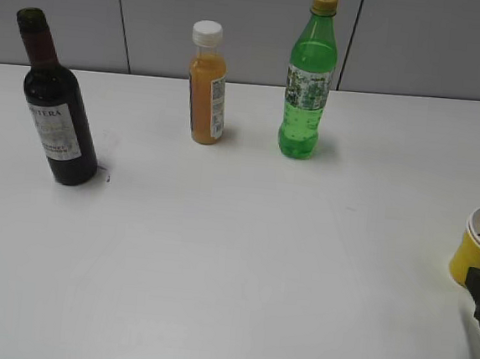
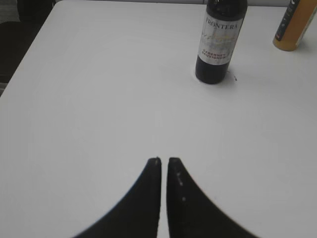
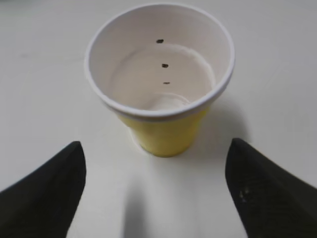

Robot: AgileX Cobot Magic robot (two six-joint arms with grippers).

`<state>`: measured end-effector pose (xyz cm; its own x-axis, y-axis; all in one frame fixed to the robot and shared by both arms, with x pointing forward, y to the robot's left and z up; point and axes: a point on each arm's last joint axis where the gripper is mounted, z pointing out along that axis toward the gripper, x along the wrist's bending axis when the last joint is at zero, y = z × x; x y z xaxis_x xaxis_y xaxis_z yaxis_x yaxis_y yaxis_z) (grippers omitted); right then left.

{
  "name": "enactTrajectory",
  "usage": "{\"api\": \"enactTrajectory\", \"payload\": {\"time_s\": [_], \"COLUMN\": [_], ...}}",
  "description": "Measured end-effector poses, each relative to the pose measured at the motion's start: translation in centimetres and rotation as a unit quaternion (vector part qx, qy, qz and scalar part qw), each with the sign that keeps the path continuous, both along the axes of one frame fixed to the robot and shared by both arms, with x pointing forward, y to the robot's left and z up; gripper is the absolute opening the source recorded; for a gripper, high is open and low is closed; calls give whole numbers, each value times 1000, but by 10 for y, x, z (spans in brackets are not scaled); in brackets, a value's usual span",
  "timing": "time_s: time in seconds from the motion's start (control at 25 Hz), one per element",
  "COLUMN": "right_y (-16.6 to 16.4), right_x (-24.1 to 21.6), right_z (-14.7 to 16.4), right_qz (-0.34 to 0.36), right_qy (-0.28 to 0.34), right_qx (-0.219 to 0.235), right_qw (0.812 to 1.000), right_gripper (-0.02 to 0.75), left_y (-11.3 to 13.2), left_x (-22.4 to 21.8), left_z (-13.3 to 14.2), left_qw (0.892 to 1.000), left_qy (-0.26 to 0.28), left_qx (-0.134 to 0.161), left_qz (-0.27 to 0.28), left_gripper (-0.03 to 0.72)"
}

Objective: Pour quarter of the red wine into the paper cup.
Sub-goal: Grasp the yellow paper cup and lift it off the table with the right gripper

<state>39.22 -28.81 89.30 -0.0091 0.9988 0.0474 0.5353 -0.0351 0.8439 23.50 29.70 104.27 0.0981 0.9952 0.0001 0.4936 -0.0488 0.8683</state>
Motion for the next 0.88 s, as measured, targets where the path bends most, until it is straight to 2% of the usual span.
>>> {"api": "enactTrajectory", "payload": {"time_s": [0.16,0.44,0.88], "right_y": [-1,-4,-1], "right_x": [4,11,21], "right_z": [-9,-21,-36], "right_qz": [-14,-32,-14], "right_qy": [5,-19,-4], "right_qx": [13,6,-5], "right_qw": [1000,999,1000], "right_gripper": [687,691,687], "left_y": [0,0,0], "left_x": [0,0,0], "left_z": [0,0,0], "left_qw": [1000,1000,1000], "left_qy": [0,0,0], "left_qx": [0,0,0], "left_qz": [0,0,0], "left_gripper": [16,17,16]}}
